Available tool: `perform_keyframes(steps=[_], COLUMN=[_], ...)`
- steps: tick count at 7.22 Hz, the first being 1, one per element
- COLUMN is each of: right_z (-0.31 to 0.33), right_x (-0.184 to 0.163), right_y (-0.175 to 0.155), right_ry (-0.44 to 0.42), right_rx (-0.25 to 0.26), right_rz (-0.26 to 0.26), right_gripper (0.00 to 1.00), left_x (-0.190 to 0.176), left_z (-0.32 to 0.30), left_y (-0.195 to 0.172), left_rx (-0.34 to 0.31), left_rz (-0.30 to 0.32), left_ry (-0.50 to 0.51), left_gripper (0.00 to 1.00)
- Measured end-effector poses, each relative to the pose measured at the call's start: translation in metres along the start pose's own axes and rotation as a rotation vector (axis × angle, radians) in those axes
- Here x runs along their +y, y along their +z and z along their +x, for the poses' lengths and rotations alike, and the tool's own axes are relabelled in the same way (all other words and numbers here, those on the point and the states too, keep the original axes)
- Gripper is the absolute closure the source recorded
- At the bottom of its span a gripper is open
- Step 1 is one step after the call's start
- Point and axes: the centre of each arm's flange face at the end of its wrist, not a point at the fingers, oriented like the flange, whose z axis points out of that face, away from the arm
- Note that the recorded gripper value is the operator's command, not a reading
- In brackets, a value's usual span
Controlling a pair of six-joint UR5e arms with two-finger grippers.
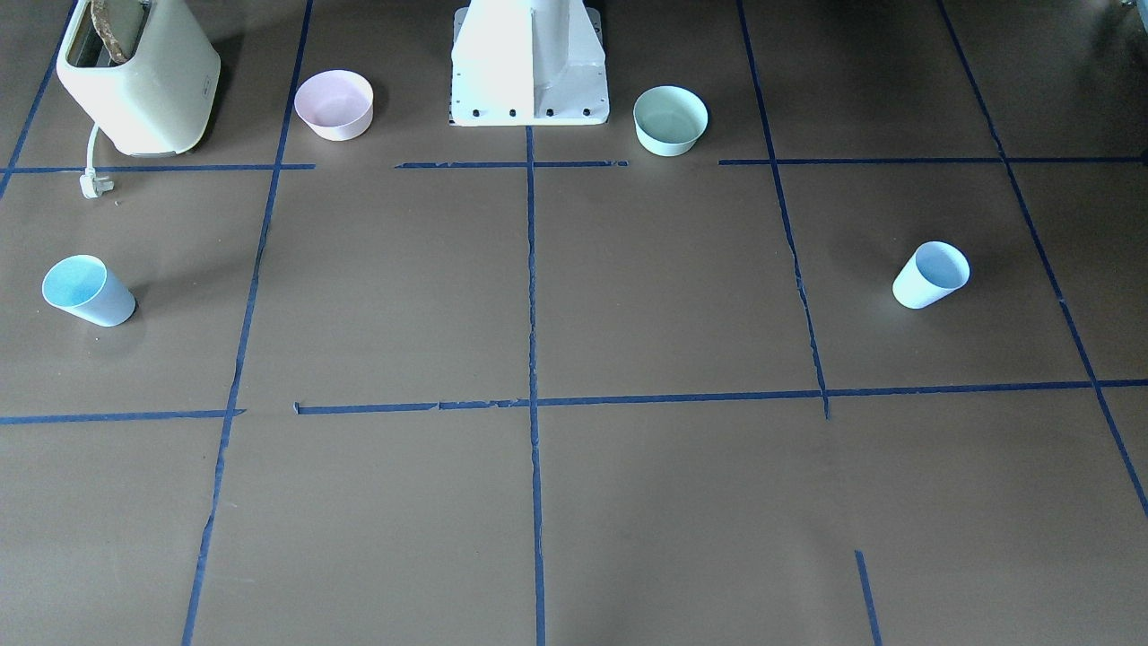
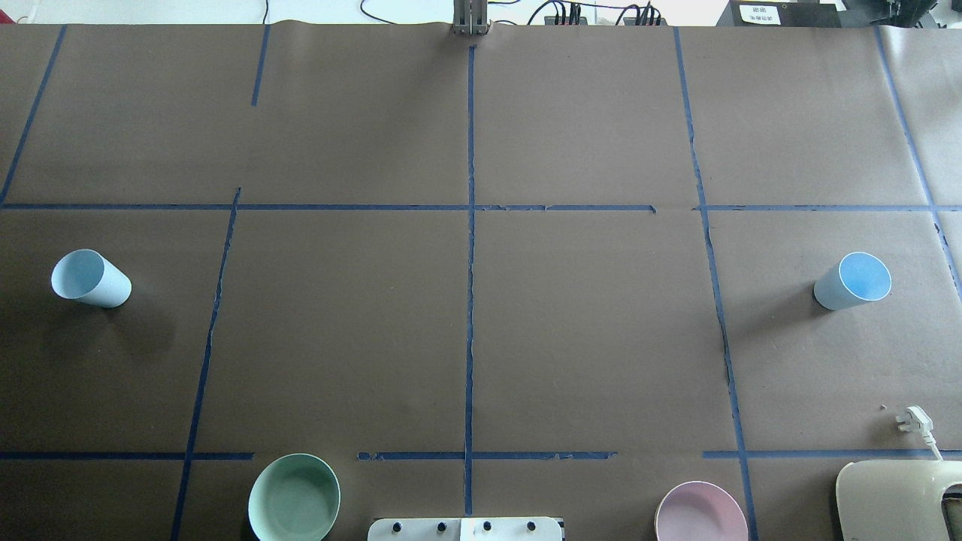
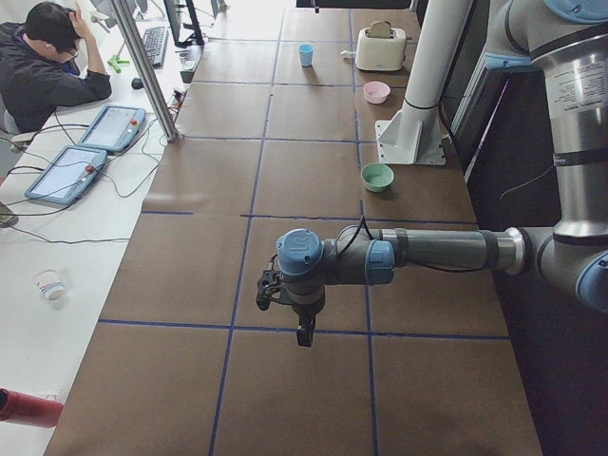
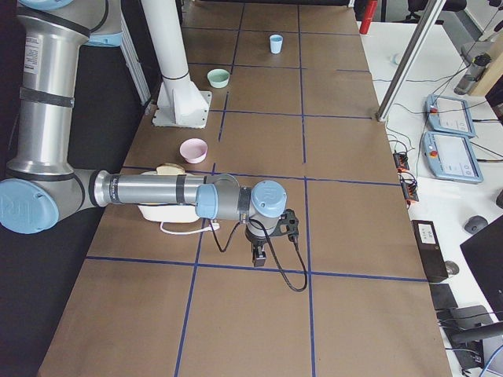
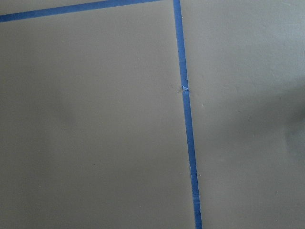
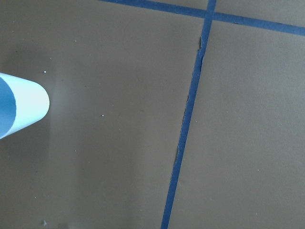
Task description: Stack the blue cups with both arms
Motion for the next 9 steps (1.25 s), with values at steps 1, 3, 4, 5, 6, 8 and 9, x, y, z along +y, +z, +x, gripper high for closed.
perform_keyframes(steps=[1, 3, 4, 5, 6, 8, 9], right_z=[0.0, -0.001, -0.002, -0.005, -0.009, -0.009, -0.007], right_x=[0.0, -0.001, -0.003, -0.004, -0.006, -0.005, -0.004], right_y=[0.0, 0.0, -0.002, -0.004, -0.008, -0.027, -0.036], right_ry=[-0.001, -0.003, -0.006, -0.011, -0.02, -0.02, -0.012], right_rx=[0.0, 0.0, 0.001, 0.001, 0.003, 0.015, 0.022], right_rz=[0.0, 0.001, 0.004, 0.008, 0.017, 0.057, 0.077], right_gripper=[0.0, 0.0, 0.0, 0.0, 0.0, 0.0, 0.0], left_x=[0.0, -0.001, -0.003, -0.009, -0.023, -0.066, -0.083], left_z=[0.0, 0.002, 0.006, 0.01, 0.018, 0.038, 0.05], left_y=[0.0, -0.001, -0.003, -0.007, -0.016, -0.041, -0.054], left_rx=[0.0, 0.0, -0.003, -0.006, -0.007, -0.013, -0.011], left_rz=[0.0, 0.002, 0.006, 0.018, 0.043, 0.105, 0.133], left_ry=[0.001, 0.006, 0.013, 0.024, 0.046, 0.103, 0.097], left_gripper=[0.0, 0.0, 0.0, 0.0, 0.0, 0.0, 0.0])
